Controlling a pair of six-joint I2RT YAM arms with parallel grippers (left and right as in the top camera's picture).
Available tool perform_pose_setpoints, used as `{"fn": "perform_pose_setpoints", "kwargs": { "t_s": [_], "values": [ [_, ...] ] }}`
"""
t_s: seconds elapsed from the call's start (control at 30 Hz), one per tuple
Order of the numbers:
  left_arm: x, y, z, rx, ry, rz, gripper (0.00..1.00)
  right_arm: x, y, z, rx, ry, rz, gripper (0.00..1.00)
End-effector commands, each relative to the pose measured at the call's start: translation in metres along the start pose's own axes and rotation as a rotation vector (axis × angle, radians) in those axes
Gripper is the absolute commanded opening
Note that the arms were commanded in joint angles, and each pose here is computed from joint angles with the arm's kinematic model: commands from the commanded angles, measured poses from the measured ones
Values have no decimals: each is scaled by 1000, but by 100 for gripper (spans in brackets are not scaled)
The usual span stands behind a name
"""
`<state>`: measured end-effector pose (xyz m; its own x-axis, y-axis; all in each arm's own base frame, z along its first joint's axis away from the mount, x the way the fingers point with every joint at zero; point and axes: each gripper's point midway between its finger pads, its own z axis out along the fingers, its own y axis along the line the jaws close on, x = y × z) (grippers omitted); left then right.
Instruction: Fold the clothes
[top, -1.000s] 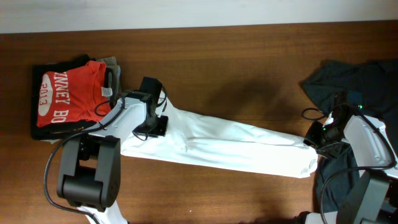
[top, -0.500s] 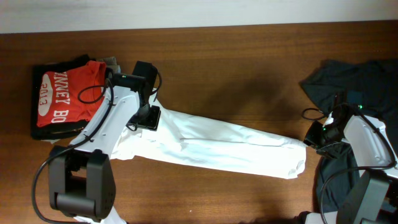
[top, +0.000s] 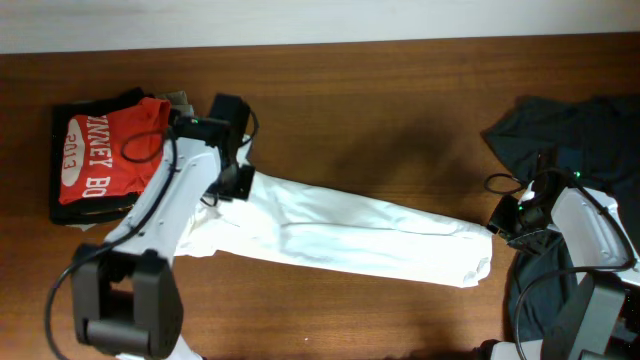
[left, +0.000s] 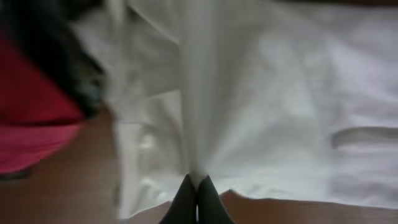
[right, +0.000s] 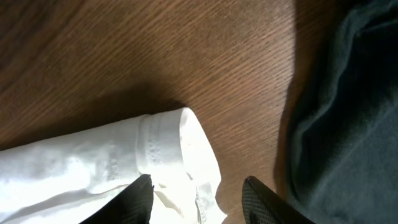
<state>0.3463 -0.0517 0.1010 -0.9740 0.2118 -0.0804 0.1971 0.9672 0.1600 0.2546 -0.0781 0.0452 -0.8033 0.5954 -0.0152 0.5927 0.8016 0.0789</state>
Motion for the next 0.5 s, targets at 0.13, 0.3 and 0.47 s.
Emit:
{"fn": "perform_pose_setpoints", "kwargs": {
  "t_s": [0.13,0.3,0.47],
  "values": [
    [31,15,-11,-64,80,12,2,0,-7,16,-29,19,61,56],
    [31,-1,4,10,72,6,4,7,11,36,-148,50,-14,61],
    [-10,-70,-8,305,-104,62,0,8,11,37,-147,54,-13,61]
  ]
}}
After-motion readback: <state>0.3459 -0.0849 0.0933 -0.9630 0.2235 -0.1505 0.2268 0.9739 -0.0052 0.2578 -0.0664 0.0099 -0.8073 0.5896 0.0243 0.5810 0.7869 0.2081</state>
